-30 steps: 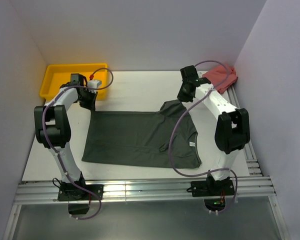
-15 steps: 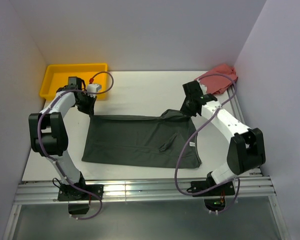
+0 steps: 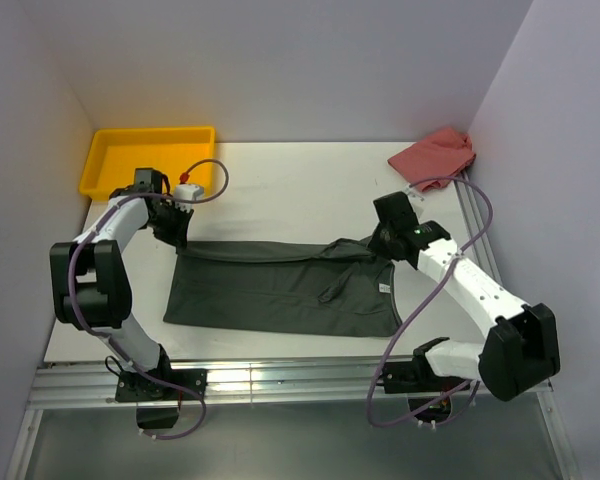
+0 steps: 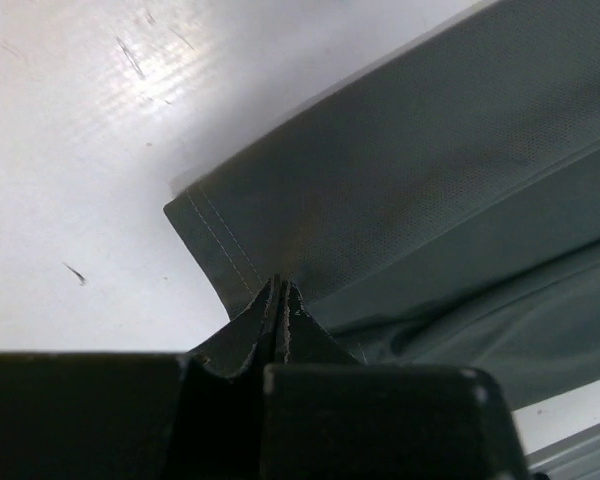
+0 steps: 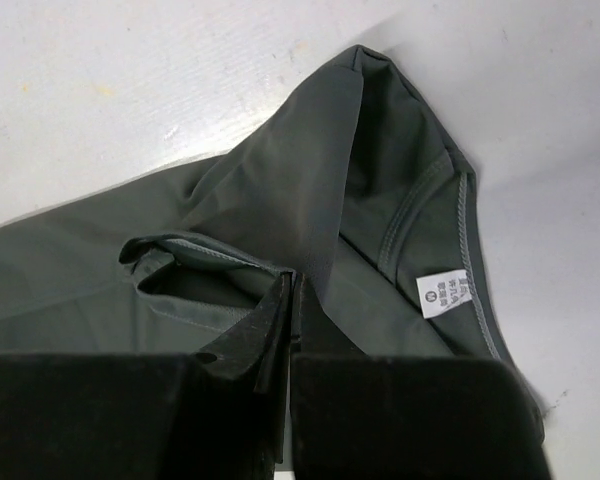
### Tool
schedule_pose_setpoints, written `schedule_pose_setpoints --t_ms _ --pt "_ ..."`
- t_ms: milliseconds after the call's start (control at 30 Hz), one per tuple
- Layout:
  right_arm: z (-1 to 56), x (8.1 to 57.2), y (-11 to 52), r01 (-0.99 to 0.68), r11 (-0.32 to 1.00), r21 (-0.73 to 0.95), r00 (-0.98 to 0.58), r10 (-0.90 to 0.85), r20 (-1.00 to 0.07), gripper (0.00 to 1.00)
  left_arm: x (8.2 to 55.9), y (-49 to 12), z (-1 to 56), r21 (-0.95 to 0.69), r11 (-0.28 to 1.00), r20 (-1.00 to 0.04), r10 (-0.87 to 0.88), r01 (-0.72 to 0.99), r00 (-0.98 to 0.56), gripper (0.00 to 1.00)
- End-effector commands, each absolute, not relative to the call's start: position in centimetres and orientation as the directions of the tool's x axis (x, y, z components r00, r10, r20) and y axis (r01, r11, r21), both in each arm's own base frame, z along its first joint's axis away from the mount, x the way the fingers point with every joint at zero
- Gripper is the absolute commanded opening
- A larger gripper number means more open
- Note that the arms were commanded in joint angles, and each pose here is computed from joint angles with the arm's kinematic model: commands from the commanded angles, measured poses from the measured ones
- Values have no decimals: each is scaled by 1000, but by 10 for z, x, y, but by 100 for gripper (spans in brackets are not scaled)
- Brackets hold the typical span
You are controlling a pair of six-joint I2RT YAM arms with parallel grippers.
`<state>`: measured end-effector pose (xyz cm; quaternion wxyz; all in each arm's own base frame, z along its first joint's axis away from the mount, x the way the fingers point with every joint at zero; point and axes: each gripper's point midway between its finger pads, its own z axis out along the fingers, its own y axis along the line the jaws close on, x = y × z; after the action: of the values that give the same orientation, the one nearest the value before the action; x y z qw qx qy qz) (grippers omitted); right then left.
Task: Roll the t-shirts
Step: Fold the tshirt
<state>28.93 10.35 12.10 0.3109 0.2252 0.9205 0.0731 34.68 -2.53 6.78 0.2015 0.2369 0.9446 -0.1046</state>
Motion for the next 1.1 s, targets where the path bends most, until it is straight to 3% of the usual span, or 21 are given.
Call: schedule_pose_setpoints --t_ms 0,1067 --pt "129 284 100 384 874 298 -663 486 -570 0 339 -29 83 -101 846 -465 426 524 -776 0" --pt "81 222 103 404 849 340 -690 527 -496 0 296 -22 59 -104 849 -379 448 518 -810 0"
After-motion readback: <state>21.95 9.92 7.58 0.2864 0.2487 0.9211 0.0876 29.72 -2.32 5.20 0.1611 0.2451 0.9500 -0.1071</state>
